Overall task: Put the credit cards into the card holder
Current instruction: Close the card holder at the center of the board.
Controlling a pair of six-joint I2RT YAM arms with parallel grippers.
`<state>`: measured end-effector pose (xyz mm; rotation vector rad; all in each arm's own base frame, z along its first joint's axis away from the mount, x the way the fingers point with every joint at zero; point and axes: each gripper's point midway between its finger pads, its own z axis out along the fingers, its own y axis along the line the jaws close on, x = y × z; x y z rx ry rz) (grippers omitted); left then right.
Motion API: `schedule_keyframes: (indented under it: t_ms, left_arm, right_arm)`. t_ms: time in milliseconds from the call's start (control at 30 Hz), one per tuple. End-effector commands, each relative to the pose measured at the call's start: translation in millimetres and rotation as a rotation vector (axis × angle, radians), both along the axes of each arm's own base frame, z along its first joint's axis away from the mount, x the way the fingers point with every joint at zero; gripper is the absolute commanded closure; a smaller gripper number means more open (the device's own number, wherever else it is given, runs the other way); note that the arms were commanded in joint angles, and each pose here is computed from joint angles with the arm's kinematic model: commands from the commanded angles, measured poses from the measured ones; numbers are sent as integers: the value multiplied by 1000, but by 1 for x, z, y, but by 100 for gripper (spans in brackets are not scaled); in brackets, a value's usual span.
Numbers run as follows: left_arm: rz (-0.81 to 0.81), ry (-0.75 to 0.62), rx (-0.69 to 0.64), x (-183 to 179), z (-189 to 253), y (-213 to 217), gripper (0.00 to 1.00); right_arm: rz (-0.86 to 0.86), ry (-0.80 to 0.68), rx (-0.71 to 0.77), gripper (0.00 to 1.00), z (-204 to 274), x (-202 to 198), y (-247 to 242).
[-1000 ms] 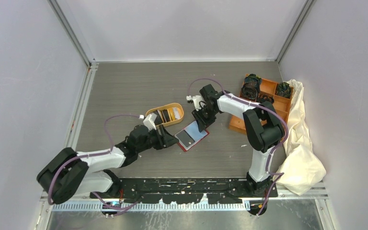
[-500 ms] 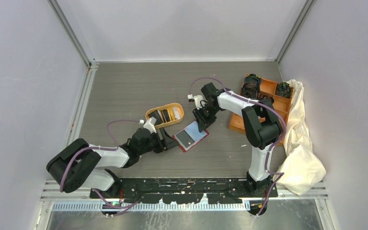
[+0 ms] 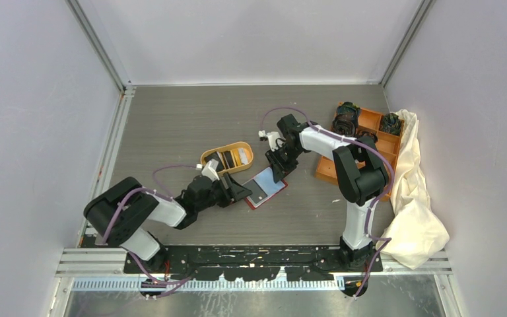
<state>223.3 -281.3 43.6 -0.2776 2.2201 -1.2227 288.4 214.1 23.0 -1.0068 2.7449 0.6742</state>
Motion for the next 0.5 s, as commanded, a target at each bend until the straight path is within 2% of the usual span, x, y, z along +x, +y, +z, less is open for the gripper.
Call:
schedule_keyframes:
  t_ms: [0, 233, 467]
  left_arm:
    - [21, 5, -18, 5, -7, -5, 38]
    - [-16, -75, -138, 11, 19, -21, 48]
    - [-64, -152, -143, 15, 44, -33, 50]
  right_arm:
    - [-2, 17, 27, 66, 6, 0, 8]
    - [-3, 20, 35, 66, 8, -1, 9]
    - [-5, 24, 44, 66, 10, -1, 10]
